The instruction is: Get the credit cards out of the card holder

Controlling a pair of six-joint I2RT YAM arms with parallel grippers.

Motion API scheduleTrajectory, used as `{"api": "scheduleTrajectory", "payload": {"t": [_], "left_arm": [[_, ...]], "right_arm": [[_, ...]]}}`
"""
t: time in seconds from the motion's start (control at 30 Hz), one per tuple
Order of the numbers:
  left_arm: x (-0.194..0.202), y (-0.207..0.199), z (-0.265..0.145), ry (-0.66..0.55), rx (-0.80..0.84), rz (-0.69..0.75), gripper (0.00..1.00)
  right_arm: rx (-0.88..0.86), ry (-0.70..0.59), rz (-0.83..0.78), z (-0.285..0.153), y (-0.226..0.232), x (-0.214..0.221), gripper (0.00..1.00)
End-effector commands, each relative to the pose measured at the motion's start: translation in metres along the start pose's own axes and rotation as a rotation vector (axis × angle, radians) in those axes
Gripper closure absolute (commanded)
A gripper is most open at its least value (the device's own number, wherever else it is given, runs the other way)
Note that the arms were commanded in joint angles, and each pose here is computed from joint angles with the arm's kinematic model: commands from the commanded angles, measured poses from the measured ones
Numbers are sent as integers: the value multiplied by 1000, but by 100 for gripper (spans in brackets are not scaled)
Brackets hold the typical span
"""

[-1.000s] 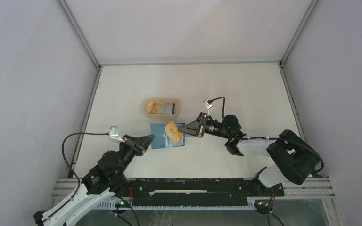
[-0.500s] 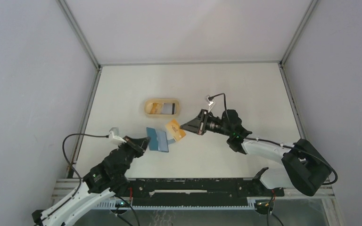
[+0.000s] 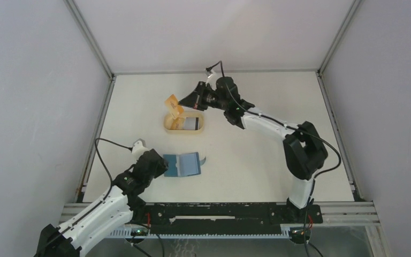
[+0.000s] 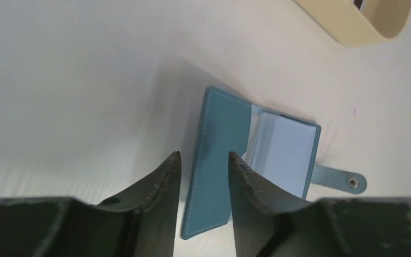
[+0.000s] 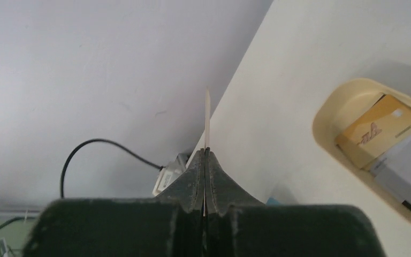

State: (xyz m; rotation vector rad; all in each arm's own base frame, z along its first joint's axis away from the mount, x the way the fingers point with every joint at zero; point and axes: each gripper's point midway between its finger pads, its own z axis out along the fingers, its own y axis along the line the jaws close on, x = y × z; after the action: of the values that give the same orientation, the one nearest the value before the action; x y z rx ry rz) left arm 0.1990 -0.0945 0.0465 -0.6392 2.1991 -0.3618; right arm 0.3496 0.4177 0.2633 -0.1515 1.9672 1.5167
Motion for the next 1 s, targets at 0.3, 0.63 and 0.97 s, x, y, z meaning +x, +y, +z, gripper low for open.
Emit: {"api": "scheduleTrajectory", "payload": {"t": [0.3,0.63,0.97], "left_arm": [[-80,-68,-29,-58,132,59,4],[-121,-67,-65,-134,135,48,0],[-132,-60,-84,-162,120,38,0]], "right_arm": [[232,-88,304,58,-65,2,100],[425,-269,529,67,-104,14,100],[531,-352,659,68,-136,30,100]]}}
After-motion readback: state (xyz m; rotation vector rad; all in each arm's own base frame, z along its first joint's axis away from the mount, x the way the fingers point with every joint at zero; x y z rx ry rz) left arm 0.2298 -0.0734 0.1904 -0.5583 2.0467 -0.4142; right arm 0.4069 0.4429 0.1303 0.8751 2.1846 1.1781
